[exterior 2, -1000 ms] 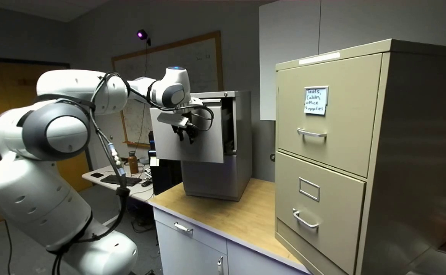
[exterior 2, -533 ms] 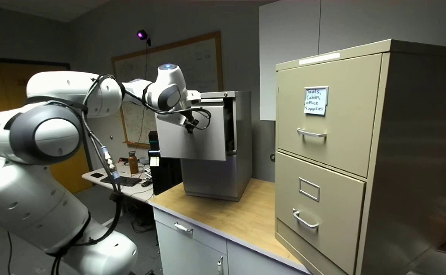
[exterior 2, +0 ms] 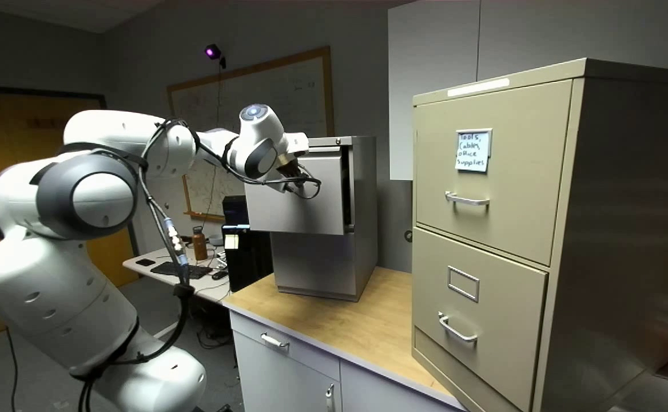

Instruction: Close the open drawer

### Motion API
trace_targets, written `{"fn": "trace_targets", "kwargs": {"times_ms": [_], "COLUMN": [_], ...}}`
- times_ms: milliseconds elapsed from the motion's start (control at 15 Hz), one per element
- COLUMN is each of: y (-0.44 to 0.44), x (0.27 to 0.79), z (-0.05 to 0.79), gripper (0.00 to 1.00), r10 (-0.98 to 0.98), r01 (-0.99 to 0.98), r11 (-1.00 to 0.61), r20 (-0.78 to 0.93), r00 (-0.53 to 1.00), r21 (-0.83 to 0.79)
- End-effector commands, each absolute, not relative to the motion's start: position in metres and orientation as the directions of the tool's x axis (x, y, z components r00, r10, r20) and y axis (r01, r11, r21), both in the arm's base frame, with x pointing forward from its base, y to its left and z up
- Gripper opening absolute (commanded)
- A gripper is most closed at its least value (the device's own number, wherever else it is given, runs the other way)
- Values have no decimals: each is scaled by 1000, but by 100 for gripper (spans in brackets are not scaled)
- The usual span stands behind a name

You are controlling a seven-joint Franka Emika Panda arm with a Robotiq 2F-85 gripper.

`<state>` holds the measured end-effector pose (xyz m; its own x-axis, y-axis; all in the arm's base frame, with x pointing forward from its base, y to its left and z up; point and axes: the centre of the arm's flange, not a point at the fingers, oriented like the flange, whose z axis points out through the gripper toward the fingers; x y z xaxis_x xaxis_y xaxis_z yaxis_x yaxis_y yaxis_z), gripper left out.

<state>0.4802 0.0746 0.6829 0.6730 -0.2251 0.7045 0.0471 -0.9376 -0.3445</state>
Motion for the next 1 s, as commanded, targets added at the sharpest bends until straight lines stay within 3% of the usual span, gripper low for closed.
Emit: {"fn": "trace_targets", "kwargs": {"times_ms": [0, 933], "y": [89, 228], "x": [511, 608], "z": [698, 737], "gripper": [6, 6], "r10": [-265, -188], "r01": [63, 250], "r11": [-921, -877], "r20": [737, 772], "r00": [622, 607], "r21": [-384, -410]}}
